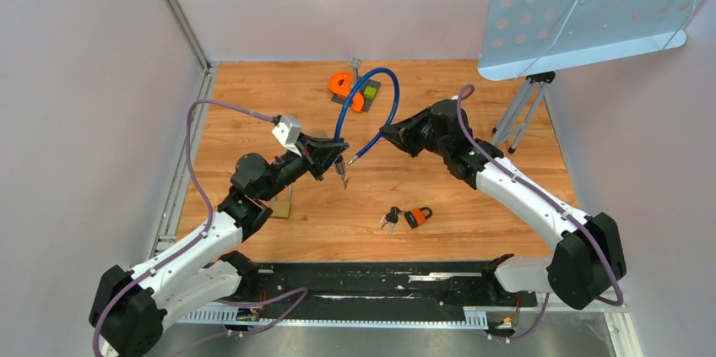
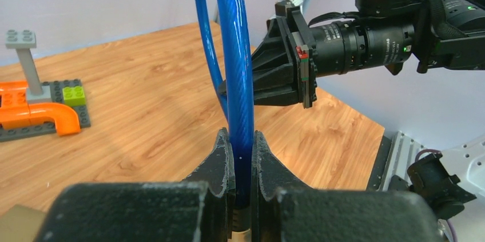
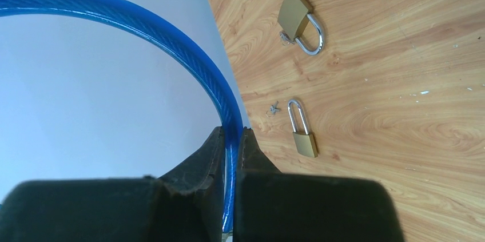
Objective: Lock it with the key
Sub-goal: Lock the lock.
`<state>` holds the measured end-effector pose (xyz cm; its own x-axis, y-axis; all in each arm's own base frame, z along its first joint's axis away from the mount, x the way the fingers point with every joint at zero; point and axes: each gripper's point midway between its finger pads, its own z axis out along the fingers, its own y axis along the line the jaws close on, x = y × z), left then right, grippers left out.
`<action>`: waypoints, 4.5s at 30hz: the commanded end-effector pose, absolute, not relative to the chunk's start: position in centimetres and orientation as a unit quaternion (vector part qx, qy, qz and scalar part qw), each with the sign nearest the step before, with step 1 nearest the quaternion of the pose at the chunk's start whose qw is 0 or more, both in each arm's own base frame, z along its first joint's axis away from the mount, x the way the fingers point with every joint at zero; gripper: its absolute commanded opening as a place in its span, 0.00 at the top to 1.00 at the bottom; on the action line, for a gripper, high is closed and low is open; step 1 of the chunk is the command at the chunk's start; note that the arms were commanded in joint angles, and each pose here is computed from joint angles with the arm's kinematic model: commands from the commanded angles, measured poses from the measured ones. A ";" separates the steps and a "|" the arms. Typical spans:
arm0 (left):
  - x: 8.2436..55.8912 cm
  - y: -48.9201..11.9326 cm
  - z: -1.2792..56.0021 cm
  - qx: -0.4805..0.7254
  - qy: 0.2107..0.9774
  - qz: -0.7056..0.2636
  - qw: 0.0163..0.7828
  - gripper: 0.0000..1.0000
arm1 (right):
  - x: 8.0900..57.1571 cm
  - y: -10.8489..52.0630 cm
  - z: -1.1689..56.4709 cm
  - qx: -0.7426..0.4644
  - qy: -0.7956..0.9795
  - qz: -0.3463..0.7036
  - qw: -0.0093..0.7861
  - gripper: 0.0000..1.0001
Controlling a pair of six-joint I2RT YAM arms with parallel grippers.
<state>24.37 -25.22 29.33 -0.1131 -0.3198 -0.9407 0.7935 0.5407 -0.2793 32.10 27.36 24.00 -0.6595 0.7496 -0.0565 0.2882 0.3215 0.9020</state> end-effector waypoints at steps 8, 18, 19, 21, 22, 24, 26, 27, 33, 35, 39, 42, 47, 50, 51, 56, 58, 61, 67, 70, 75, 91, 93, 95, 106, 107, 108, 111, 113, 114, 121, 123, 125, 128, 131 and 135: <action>24.3 -25.1 32.1 0.185 0.584 -0.446 0.653 1.00 | 34.1 28.3 25.4 0.343 0.761 0.487 0.255 1.00; 25.7 -25.3 30.5 0.166 0.612 -0.435 0.639 1.00 | 34.4 29.2 25.0 0.342 0.767 0.483 0.250 1.00; 25.9 -25.3 30.4 0.161 0.615 -0.433 0.639 1.00 | 34.4 29.2 25.0 0.341 0.767 0.482 0.250 1.00; 26.4 -25.1 30.1 0.152 0.624 -0.426 0.637 1.00 | 34.5 29.2 24.9 0.341 0.768 0.481 0.252 1.00; 26.5 -25.1 30.0 0.150 0.628 -0.423 0.636 1.00 | 34.6 29.2 24.8 0.342 0.768 0.479 0.251 1.00; 27.0 -24.9 29.8 0.136 0.638 -0.415 0.634 1.00 | 34.6 29.3 24.7 0.344 0.769 0.479 0.249 1.00; 27.7 -24.6 29.4 0.120 0.654 -0.402 0.629 1.00 | 34.7 29.5 24.7 0.344 0.769 0.478 0.247 1.00; 28.3 -24.4 29.0 0.106 0.664 -0.392 0.628 1.00 | 34.6 29.6 24.8 0.343 0.769 0.479 0.247 1.00; 30.7 -23.3 26.2 0.062 0.723 -0.329 0.604 1.00 | 33.9 30.9 26.3 0.324 0.770 0.476 0.274 1.00; 31.2 -23.2 25.5 0.056 0.736 -0.316 0.596 1.00 | 34.1 30.9 26.5 0.327 0.768 0.470 0.289 1.00; 31.7 -22.9 25.1 0.041 0.741 -0.309 0.594 1.00 | 33.8 31.5 26.6 0.323 0.770 0.464 0.296 1.00; 31.6 -22.9 25.2 0.034 0.739 -0.312 0.596 1.00 | 33.7 31.9 25.9 0.329 0.773 0.463 0.283 1.00; 31.3 -22.8 25.9 0.031 0.727 -0.324 0.604 1.00 | 33.8 32.2 24.3 0.350 0.775 0.456 0.263 1.00; 30.9 -22.2 26.1 0.021 0.720 -0.326 0.612 1.00 | 33.4 32.8 23.6 0.353 0.780 0.460 0.237 1.00; 30.9 -22.1 25.9 0.019 0.719 -0.325 0.614 1.00 | 33.1 33.0 23.4 0.353 0.782 0.463 0.225 1.00; 30.4 -20.6 27.6 -0.010 0.676 -0.335 0.657 1.00 | 31.7 33.9 22.6 0.364 0.782 0.479 0.166 1.00; 30.2 -20.1 27.8 -0.014 0.665 -0.334 0.668 1.00 | 31.2 34.2 22.6 0.366 0.778 0.490 0.146 1.00; 30.2 -19.9 27.4 -0.012 0.664 -0.327 0.672 1.00 | 30.8 34.6 22.8 0.366 0.773 0.501 0.132 1.00; 30.6 -19.5 26.1 -0.030 0.658 -0.324 0.679 1.00 | 29.6 35.7 22.7 0.362 0.763 0.529 0.089 1.00; 30.4 -20.0 26.5 -0.021 0.645 -0.341 0.683 1.00 | 29.4 36.0 22.5 0.358 0.765 0.528 0.083 1.00; 29.8 -21.9 26.7 0.023 0.643 -0.370 0.670 1.00 | 29.5 36.3 22.1 0.355 0.769 0.525 0.081 1.00; 27.6 -25.6 25.4 0.142 0.649 -0.414 0.622 1.00 | 29.7 36.5 25.1 0.265 0.750 0.590 0.139 1.00; 27.8 -25.2 24.7 0.135 0.661 -0.402 0.619 1.00 | 29.5 36.4 25.6 0.261 0.739 0.606 0.136 1.00; 28.1 -24.7 24.2 0.122 0.671 -0.389 0.619 1.00 | 29.4 36.2 26.1 0.265 0.724 0.624 0.132 1.00; 30.3 -21.5 21.4 0.046 0.757 -0.285 0.586 1.00 | 28.0 38.4 20.9 0.331 0.738 0.588 -0.006 1.00; 30.7 -21.7 21.8 0.049 0.760 -0.281 0.583 1.00 | 27.7 38.7 20.5 0.331 0.738 0.588 -0.024 1.00; 30.6 -21.6 21.0 0.053 0.775 -0.272 0.569 1.00 | 27.5 39.1 20.0 0.330 0.738 0.587 -0.041 1.00; 31.0 -22.0 20.8 0.064 0.792 -0.258 0.550 1.00 | 26.9 39.9 19.0 0.329 0.735 0.587 -0.080 1.00; 31.0 -22.2 20.6 0.069 0.798 -0.255 0.541 1.00 | 26.7 40.1 18.4 0.332 0.734 0.585 -0.095 0.98; 31.1 -22.3 20.9 0.071 0.798 -0.256 0.541 1.00 | 26.7 40.1 18.1 0.333 0.734 0.583 -0.099 0.97; 31.4 -22.8 19.0 0.078 0.828 -0.237 0.502 1.00 | 26.2 40.1 16.2 0.358 0.730 0.567 -0.134 0.81; 31.4 -22.8 18.3 0.080 0.836 -0.227 0.493 1.00 | 26.0 40.2 15.6 0.359 0.729 0.564 -0.148 0.79; 31.4 -22.8 18.2 0.083 0.840 -0.218 0.490 1.00 | 25.9 40.2 15.2 0.363 0.727 0.561 -0.157 0.75; 31.6 -22.7 18.2 0.086 0.843 -0.206 0.490 1.00 | 25.8 40.0 14.7 0.371 0.729 0.554 -0.156 0.72; 31.6 -22.6 17.8 0.086 0.848 -0.196 0.484 1.00 | 25.8 39.7 14.8 0.372 0.733 0.550 -0.146 0.71; 31.7 -22.1 17.4 0.074 0.853 -0.181 0.483 1.00 | 25.9 39.0 14.5 0.375 0.745 0.538 -0.123 0.66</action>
